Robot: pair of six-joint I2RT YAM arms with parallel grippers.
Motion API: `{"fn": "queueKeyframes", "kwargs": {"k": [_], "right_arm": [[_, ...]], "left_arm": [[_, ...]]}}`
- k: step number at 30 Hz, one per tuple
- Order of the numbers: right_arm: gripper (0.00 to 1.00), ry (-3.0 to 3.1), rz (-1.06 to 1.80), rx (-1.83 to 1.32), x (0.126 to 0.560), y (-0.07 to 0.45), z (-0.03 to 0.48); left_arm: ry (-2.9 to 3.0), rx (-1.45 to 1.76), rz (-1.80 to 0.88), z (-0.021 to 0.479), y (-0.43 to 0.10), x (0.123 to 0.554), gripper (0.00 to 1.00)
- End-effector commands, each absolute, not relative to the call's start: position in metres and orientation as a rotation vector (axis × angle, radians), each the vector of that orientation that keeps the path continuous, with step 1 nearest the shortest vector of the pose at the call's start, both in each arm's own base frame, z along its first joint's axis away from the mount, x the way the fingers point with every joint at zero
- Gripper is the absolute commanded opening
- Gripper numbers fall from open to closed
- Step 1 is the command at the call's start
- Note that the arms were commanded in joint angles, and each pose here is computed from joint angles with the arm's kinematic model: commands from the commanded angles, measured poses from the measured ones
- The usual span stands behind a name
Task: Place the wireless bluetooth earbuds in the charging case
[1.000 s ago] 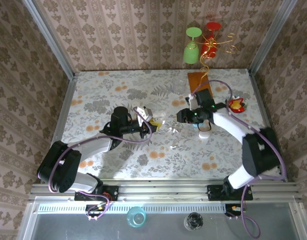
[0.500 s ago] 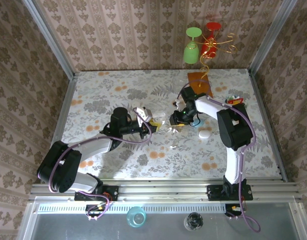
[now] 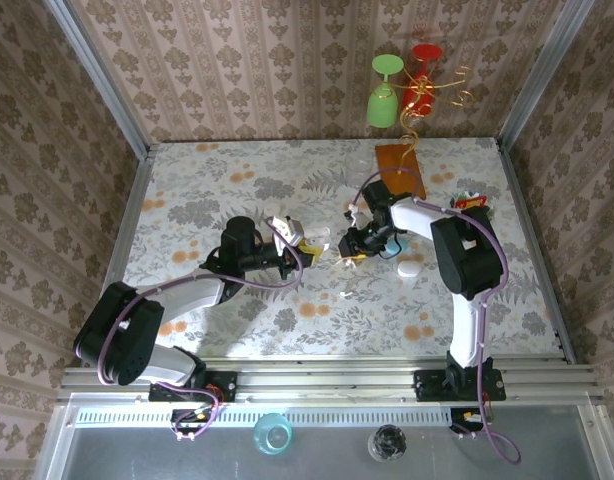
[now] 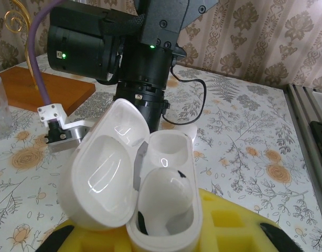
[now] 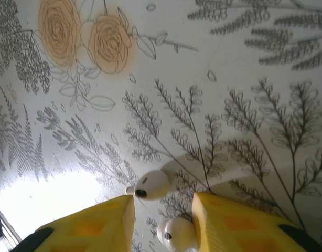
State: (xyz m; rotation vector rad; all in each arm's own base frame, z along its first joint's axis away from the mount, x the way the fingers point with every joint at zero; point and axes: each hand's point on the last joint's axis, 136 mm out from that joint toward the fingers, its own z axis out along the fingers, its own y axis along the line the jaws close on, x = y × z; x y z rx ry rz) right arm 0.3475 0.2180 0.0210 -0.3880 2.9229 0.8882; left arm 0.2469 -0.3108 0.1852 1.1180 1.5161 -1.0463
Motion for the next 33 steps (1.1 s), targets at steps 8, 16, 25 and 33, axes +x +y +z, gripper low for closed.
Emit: {"fn": "queueKeyframes", "kwargs": {"k": [8, 16, 25, 33], "right_arm": [[0.40, 3.001, 0.896, -0.387, 0.316, 0.207, 0.017], [0.32, 3.019, 0.857, -0.412, 0.312, 0.202, 0.017], [0.23, 3.014, 0.799, -0.477, 0.310, 0.197, 0.013], [0.20, 2.806, 0.707, -0.533, 0.332, 0.200, 0.040]], "left_arm": [[1.464, 1.113, -1.059, 0.197, -0.312, 0.248, 0.03], [1.465, 1.120, -1.059, 0.198, -0.313, 0.248, 0.03], [1.472, 1.122, -1.069, 0.194, -0.315, 0.250, 0.03], [1.488, 1.116, -1.067, 0.191, -0.314, 0.251, 0.03]]}}
